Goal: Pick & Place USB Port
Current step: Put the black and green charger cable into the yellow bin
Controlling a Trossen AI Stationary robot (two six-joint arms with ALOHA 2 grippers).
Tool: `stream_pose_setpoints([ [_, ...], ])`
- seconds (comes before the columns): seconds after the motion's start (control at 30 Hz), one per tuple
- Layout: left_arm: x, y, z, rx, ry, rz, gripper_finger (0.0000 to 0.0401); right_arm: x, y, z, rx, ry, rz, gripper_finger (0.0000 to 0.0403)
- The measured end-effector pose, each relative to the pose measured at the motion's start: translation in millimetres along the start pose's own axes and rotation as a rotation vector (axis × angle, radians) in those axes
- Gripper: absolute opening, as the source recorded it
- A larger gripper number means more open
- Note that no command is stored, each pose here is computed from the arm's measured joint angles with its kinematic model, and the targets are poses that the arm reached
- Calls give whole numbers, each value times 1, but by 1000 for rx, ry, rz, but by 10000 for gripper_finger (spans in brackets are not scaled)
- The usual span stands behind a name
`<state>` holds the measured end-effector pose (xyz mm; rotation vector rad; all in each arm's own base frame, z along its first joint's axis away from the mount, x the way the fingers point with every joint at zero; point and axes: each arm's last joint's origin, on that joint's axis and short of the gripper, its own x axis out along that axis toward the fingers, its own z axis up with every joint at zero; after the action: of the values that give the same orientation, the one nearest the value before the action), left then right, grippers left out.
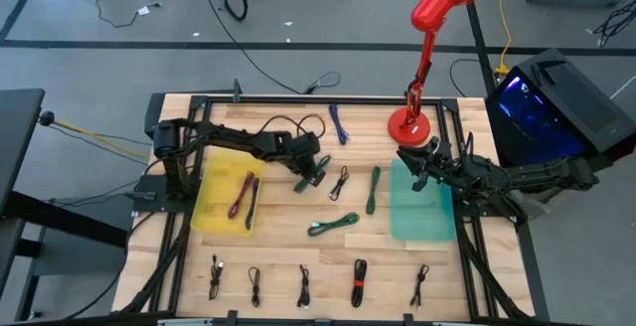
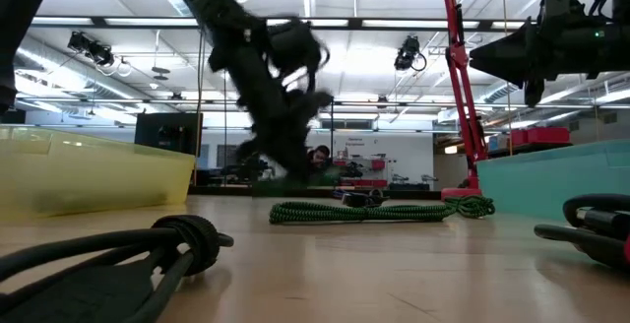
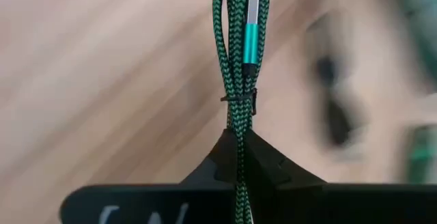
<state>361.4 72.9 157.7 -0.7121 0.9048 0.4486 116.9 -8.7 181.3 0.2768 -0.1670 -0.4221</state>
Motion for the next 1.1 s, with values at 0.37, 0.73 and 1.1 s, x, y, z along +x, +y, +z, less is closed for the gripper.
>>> stream_pose_setpoints([
  [0.37,-110,-42,-15,212,-48,58,8,0,-1,-2,-5,16,-5,91],
  [0.73,-235,-40,-103,137,-209,273,7,0,-1,-2,-6,23,-8,91],
  [1.1,-217,14,-189,-159,-315,226,7,0,-1,-2,-2,22,-8,91],
])
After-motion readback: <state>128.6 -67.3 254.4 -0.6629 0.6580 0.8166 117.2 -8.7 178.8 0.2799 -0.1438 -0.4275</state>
